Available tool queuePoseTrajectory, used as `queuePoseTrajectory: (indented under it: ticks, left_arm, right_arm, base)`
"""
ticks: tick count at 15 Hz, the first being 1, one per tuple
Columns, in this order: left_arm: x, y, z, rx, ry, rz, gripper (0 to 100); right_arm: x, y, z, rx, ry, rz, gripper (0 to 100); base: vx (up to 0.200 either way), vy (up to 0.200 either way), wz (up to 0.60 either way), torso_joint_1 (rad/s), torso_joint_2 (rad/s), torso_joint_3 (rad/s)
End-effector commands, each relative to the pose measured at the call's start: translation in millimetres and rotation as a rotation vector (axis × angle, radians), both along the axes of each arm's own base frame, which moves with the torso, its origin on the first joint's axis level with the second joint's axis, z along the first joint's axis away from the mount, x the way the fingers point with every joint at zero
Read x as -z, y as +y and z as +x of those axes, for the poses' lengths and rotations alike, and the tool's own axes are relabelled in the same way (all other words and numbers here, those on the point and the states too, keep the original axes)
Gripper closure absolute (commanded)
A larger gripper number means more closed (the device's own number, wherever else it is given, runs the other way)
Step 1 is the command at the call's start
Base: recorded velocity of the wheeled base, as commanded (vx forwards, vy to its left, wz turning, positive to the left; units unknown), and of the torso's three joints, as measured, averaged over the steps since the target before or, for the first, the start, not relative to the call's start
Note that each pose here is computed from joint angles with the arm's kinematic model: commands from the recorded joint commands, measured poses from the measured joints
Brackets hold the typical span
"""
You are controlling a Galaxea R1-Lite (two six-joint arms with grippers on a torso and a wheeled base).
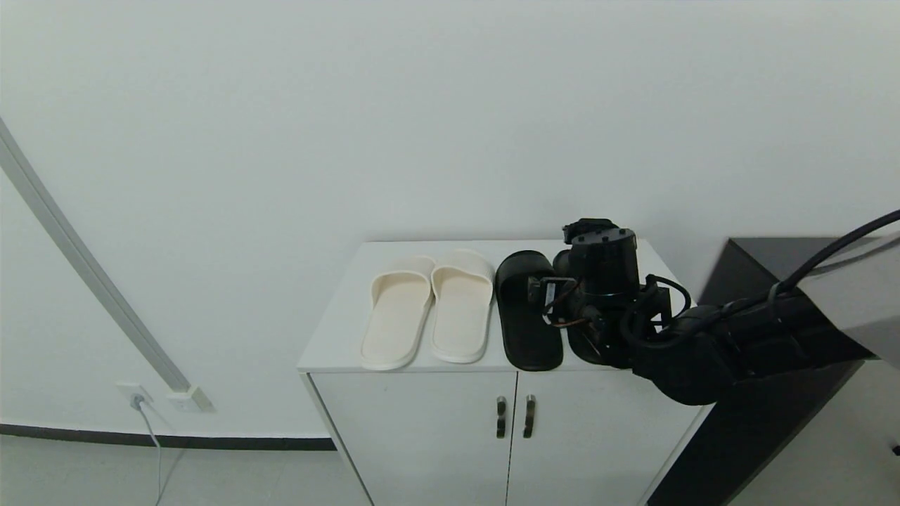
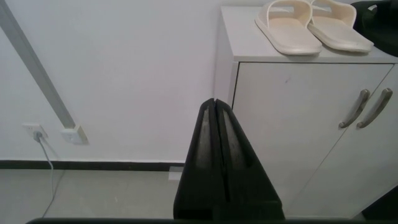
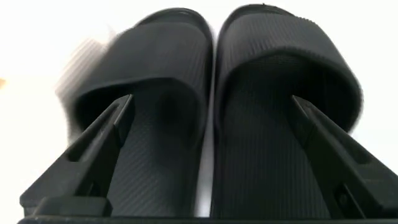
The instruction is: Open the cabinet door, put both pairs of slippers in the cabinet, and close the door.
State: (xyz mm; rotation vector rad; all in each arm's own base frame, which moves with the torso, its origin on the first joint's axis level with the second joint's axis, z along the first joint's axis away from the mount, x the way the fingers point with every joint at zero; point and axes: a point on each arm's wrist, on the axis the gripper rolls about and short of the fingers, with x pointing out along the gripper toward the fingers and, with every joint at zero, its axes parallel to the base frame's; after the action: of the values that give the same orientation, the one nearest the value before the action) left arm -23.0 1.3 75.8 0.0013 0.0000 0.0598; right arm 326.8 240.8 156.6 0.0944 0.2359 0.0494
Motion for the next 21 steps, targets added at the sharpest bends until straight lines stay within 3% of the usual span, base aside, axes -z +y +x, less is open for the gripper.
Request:
queuePoseTrajectory:
  ticks: [1,10,11,18,21]
  left_arm:
    - [0.0,0.0,0.0,-0.002,0.0,0.0,100]
    - [0.0,0.0,0.0,-0.002,0.0,0.0,100]
    - [0.0,0.0,0.0,0.0,0.0,0.0,100]
    - [0.0,0.0,0.0,0.0,0.0,-0.001,100]
    - [0.0,0.0,0.0,-0.002,0.0,0.0,100]
  right_arm:
    - [10.8,0.7,13.3,0.015,0.01,-0.019,0]
    - [20.5,11.4,54.0,0.036,-0.033,-0.045,0]
    - [20.5,11.4,54.0,0.036,-0.033,-0.045,100]
    - [3.1,4.9,40.3,0.034,-0.053,-0.031,100]
    - [-21.8,-8.1,12.1,0.014,-0.112,-0.033,100]
  base:
    - [0.0,0.0,0.0,0.0,0.0,0.0]
    - [0.0,0.0,0.0,0.0,0.0,0.0]
    - [0.0,0.0,0.0,0.0,0.0,0.0]
    - [0.0,0.0,0.0,0.0,0.0,0.0]
    - [0.0,0.0,0.0,0.0,0.0,0.0]
